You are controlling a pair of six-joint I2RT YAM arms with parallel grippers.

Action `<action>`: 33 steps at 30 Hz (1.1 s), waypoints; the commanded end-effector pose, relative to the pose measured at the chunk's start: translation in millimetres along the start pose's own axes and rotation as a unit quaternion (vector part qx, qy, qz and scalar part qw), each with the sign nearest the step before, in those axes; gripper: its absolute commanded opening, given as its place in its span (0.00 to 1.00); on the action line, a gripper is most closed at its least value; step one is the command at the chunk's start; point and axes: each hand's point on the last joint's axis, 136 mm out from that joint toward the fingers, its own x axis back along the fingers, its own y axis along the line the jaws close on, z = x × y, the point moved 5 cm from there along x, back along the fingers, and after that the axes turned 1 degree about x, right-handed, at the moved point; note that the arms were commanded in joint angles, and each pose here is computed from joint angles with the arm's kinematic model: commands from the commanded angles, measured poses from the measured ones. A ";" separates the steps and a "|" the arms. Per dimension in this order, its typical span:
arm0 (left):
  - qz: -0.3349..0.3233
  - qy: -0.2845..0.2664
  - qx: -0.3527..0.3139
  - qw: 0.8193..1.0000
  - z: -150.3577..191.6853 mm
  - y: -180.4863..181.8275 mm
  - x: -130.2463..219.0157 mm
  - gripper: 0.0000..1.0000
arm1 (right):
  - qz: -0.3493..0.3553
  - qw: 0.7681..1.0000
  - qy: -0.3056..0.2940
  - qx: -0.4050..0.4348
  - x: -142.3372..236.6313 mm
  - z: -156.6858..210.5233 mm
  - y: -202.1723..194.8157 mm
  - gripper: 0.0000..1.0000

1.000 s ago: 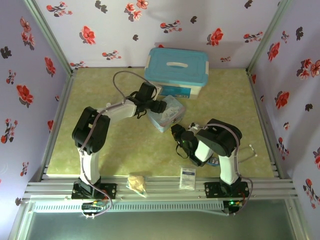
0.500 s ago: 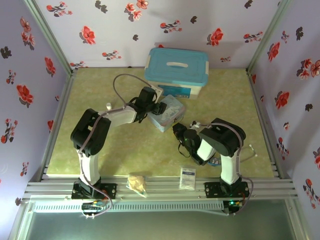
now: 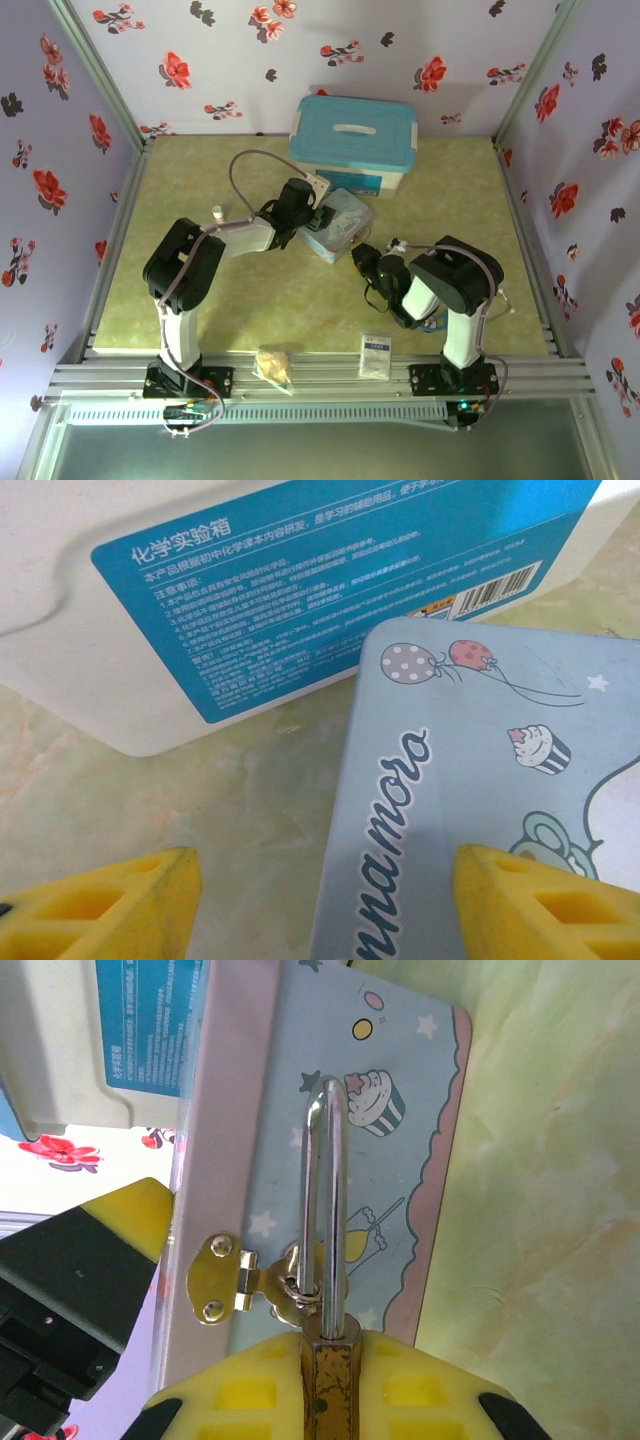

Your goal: Unlock a padlock with a key

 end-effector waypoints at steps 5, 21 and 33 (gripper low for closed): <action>-0.068 0.215 -0.065 0.972 120.3 28.0 -4.6 0.64 | 0.048 0.999 0.004 -0.014 3.6 -11.0 -33.6 0.03; -0.053 0.092 -0.090 0.990 -6.1 6.7 28.6 0.83 | 0.063 0.994 0.084 0.033 5.1 11.5 -52.7 0.00; -0.003 0.074 -0.090 0.993 -31.2 -58.9 72.0 0.99 | 0.069 0.994 0.074 0.035 11.2 8.9 -54.2 0.00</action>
